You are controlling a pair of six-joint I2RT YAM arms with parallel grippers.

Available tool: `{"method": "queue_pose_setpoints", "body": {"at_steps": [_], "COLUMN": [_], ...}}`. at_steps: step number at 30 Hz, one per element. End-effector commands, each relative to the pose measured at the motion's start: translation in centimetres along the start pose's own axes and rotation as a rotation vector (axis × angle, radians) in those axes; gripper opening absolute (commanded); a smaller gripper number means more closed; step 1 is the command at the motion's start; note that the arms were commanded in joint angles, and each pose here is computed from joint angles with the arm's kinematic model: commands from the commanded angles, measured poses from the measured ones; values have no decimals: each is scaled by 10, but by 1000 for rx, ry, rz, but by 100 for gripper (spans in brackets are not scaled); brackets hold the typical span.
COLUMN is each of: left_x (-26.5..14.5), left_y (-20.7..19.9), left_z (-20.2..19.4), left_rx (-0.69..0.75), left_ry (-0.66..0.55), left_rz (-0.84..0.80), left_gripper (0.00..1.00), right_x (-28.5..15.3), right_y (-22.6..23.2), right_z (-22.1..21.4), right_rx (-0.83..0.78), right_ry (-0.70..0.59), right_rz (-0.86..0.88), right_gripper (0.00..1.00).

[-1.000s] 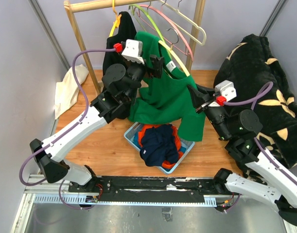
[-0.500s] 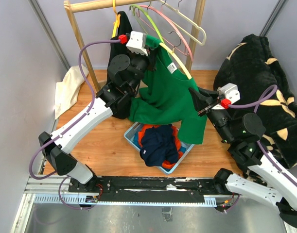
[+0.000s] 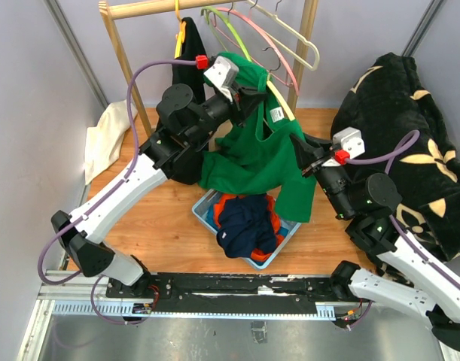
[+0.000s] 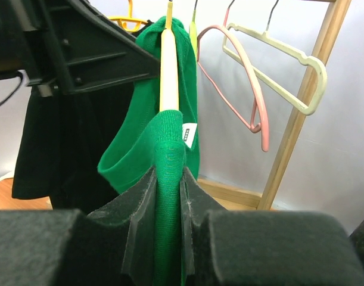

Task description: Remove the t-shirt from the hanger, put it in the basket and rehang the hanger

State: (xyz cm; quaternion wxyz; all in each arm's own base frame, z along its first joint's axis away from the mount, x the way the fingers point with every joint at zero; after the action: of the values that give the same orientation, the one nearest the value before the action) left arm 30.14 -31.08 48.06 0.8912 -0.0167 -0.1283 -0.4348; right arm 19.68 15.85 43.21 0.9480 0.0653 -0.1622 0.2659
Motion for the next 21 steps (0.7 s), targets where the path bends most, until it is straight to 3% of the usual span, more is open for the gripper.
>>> {"method": "queue_pose_setpoints", "body": {"at_steps": [1, 2, 3, 6, 9, 14, 21], "left_x": [-28, -31, -34, -43, -55, -64, -43], "left_y": [-31, -29, -25, -6, 1, 4, 7], "left_z": [27, 25, 24, 24, 35, 53, 70], "left_rx": [-30, -38, -44, -43, -23, 30, 109], "left_ry": [-44, -34, -25, -21, -78, -159, -211], "left_rz": [-205, -176, -135, 31, 96, 109, 91], "left_gripper": [0, 1, 8, 46, 70, 79, 81], "right_x": [6, 7, 7, 7, 7, 7, 6], "right_y": [-6, -5, -4, -4, -4, -3, 0], "right_z": [25, 24, 24, 23, 20, 18, 14], "right_rx": [38, 37, 37, 36, 28, 21, 25], "right_ry": [-126, -123, -123, -119, -111, -100, -92], "right_rz": [-37, -33, -31, -28, -30, -23, 3], "right_gripper": [1, 1, 1, 1, 1, 1, 1]}}
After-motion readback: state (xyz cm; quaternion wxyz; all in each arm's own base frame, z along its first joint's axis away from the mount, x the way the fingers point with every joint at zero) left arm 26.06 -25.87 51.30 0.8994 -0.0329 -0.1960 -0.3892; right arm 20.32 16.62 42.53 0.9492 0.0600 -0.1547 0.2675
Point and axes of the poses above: each gripper's point midway between its finger pads, its own x axis out along the fingers, its own y axis along the line the jaws close on, z = x × y, the point moved 5 cm from there along -x, back along the fingers, and after that the axes turned 7 degrees about x, right-handed, at the moved point
